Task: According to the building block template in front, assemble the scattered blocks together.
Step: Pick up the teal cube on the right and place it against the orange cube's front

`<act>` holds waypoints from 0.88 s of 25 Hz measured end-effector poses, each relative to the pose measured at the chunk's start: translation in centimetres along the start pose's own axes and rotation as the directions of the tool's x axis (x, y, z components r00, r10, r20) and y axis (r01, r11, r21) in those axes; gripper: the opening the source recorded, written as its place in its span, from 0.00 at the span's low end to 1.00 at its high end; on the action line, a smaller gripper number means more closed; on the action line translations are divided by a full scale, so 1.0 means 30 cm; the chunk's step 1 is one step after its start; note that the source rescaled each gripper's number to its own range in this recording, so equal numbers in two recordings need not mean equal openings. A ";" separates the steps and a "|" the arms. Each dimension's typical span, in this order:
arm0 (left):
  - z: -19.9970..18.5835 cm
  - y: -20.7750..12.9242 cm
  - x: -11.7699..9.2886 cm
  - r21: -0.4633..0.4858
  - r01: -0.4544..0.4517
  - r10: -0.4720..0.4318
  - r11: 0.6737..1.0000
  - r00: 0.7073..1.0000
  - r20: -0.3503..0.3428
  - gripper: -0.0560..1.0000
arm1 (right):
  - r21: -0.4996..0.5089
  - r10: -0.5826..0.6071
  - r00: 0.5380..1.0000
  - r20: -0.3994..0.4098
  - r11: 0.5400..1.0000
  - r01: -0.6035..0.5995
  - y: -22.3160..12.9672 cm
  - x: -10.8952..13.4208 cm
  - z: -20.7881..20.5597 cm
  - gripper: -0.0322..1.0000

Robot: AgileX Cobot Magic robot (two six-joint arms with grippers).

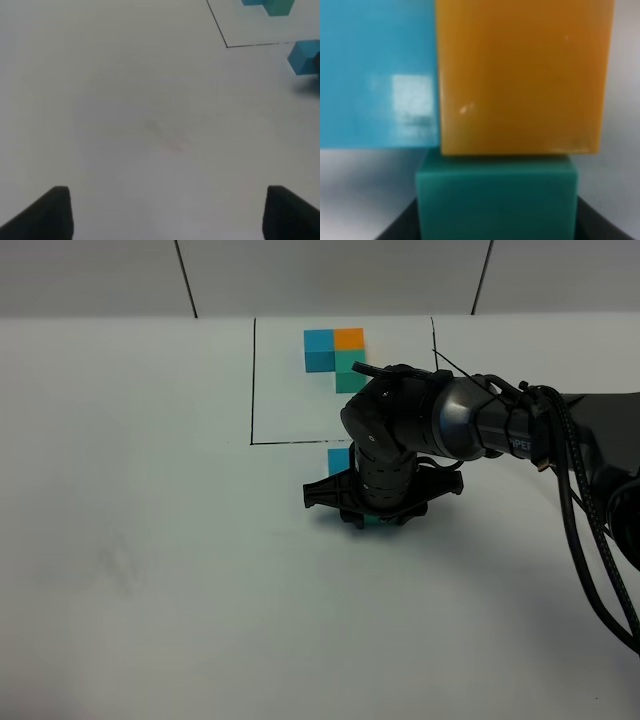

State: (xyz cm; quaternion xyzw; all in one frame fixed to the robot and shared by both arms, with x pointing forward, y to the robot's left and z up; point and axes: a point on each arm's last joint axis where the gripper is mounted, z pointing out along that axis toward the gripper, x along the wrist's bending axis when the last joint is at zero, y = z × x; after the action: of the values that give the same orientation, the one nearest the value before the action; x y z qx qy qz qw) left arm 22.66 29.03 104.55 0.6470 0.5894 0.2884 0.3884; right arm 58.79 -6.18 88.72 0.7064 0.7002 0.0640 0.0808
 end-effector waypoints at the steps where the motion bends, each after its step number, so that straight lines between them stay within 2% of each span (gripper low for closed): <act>1: 0.000 0.000 0.000 0.000 0.000 0.000 1.000 1.000 0.000 0.70 | 0.000 -0.002 1.000 0.000 1.000 0.002 0.000 0.000 0.000 0.25; 16: 0.000 0.000 0.000 0.000 0.000 0.000 1.000 1.000 0.000 0.70 | 0.000 -0.003 1.000 0.000 1.000 0.003 0.000 0.000 0.000 0.26; 19: 0.000 0.000 0.000 0.000 0.000 0.000 1.000 1.000 0.000 0.70 | -0.002 -0.004 1.000 0.001 1.000 0.004 0.001 0.000 0.000 0.31; 22: 0.000 0.000 0.000 0.000 0.000 0.000 1.000 1.000 0.000 0.70 | -0.002 -0.005 1.000 0.001 1.000 0.005 0.001 0.000 0.000 0.41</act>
State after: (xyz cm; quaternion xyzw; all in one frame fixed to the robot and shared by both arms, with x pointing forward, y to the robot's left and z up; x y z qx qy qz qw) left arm 22.66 29.03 104.55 0.6470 0.5894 0.2884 0.3884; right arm 58.81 -6.19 88.73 0.7046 0.7019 0.0642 0.0821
